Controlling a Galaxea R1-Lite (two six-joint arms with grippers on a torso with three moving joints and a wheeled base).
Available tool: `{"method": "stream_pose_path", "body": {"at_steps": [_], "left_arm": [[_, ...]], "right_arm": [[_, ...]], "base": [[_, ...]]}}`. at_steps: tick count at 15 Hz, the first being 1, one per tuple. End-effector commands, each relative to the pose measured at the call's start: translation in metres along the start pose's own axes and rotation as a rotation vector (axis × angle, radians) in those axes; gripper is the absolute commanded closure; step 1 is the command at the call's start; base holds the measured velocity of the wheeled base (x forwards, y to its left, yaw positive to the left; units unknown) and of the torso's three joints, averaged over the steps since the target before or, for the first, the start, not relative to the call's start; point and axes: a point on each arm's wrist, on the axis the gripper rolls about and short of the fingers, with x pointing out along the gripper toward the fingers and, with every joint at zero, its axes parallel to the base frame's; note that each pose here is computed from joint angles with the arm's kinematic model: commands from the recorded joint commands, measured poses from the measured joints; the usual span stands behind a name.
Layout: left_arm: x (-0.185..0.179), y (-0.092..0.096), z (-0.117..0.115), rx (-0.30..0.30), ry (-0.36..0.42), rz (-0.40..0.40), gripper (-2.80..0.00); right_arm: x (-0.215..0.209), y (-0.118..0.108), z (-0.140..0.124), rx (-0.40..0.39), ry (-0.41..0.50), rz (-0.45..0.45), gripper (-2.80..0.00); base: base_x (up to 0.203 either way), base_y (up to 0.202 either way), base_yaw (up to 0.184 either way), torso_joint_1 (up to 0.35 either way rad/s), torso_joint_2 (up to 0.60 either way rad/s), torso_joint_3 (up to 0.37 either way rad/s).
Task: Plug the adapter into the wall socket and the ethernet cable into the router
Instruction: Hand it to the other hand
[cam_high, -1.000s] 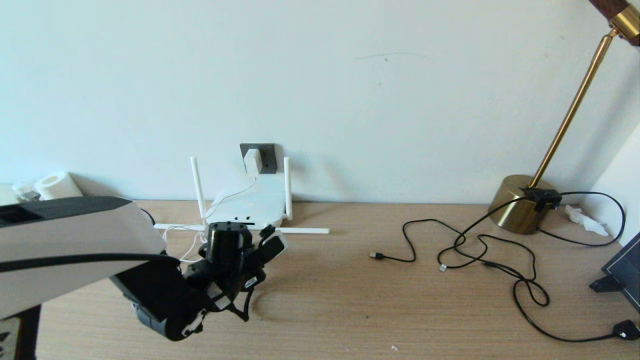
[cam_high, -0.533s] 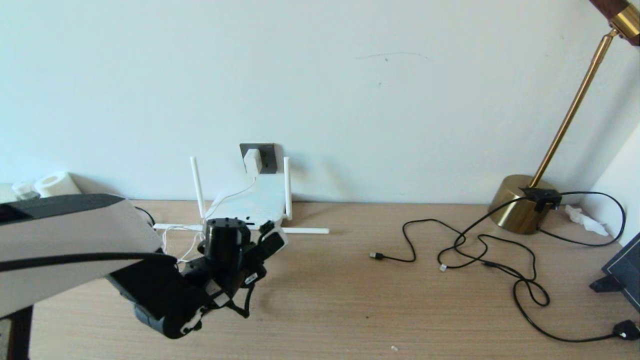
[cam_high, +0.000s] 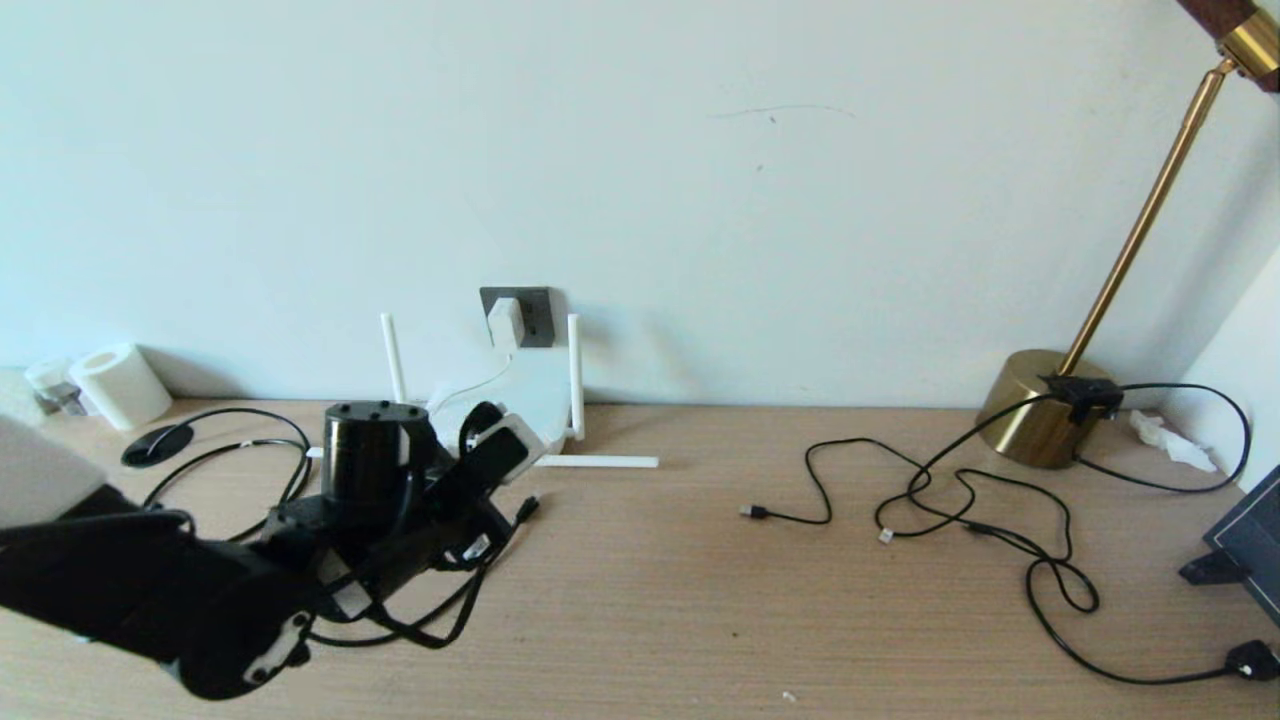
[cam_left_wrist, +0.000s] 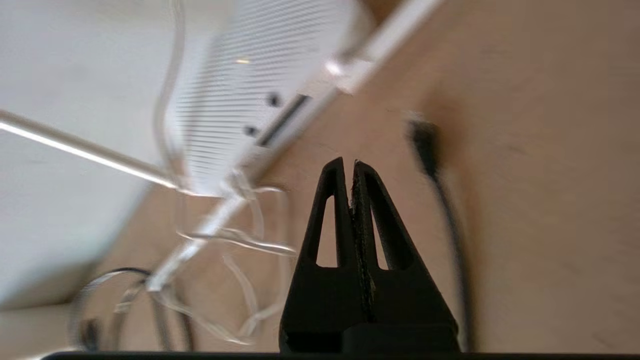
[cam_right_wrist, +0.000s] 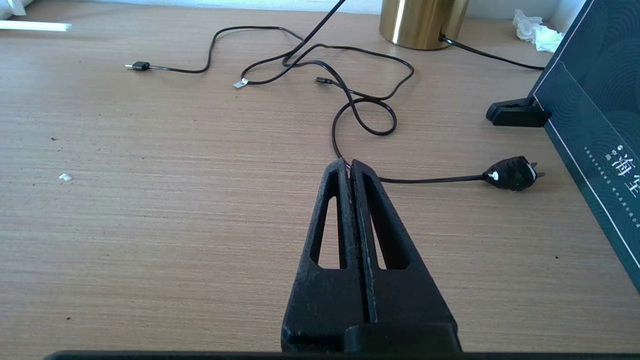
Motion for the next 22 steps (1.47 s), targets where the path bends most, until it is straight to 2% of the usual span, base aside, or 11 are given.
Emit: {"method": "stream_pose_path", "body": {"at_steps": [1,3,5,6,8,9,12,15,17,19,22], "left_arm": [[-0.010,0.001,-0.002,-0.024,-0.031,-0.029,0.00],[-0.002,-0.004,-0.004,-0.108,-0.058,-0.143,0.00],[0.009,0.005,-0.005,-0.159,-0.006,-0.205,0.00],[0.011,0.008,-0.005,-0.204,0.016,-0.252,0.00],[0.016,0.014,0.003,-0.299,0.007,-0.326,0.00],[0.018,0.014,0.004,-0.326,0.030,-0.355,-2.80],[0.028,0.016,0.009,-0.335,0.074,-0.406,-2.80],[0.042,0.013,0.004,-0.321,0.175,-0.445,-2.80],[0.042,0.016,-0.004,-0.279,0.236,-0.454,-2.80],[0.044,0.027,-0.017,-0.241,0.278,-0.448,-2.80],[0.049,0.029,-0.022,-0.246,0.289,-0.447,-2.80]], "right_arm": [[0.000,0.000,0.000,0.000,0.002,0.000,0.00],[0.000,0.000,0.000,0.000,0.000,0.000,0.00],[0.000,0.000,0.000,0.000,0.002,0.000,0.00],[0.000,0.000,0.000,0.000,0.001,0.000,0.00],[0.000,0.000,0.000,0.000,0.001,0.000,0.00],[0.000,0.000,0.000,0.000,0.000,0.000,0.00],[0.000,0.000,0.000,0.000,0.000,0.000,0.00],[0.000,0.000,0.000,0.000,0.002,0.000,0.00],[0.000,0.000,0.000,0.000,0.001,0.000,0.00],[0.000,0.000,0.000,0.000,0.001,0.000,0.00],[0.000,0.000,0.000,0.000,0.000,0.000,0.00]], "base": [[0.000,0.000,0.000,0.000,0.00,0.000],[0.000,0.000,0.000,0.000,0.00,0.000],[0.000,0.000,0.000,0.000,0.00,0.000],[0.000,0.000,0.000,0.000,0.00,0.000],[0.000,0.000,0.000,0.000,0.00,0.000],[0.000,0.000,0.000,0.000,0.00,0.000],[0.000,0.000,0.000,0.000,0.00,0.000],[0.000,0.000,0.000,0.000,0.00,0.000],[0.000,0.000,0.000,0.000,0.00,0.000],[0.000,0.000,0.000,0.000,0.00,0.000],[0.000,0.000,0.000,0.000,0.00,0.000]]}}
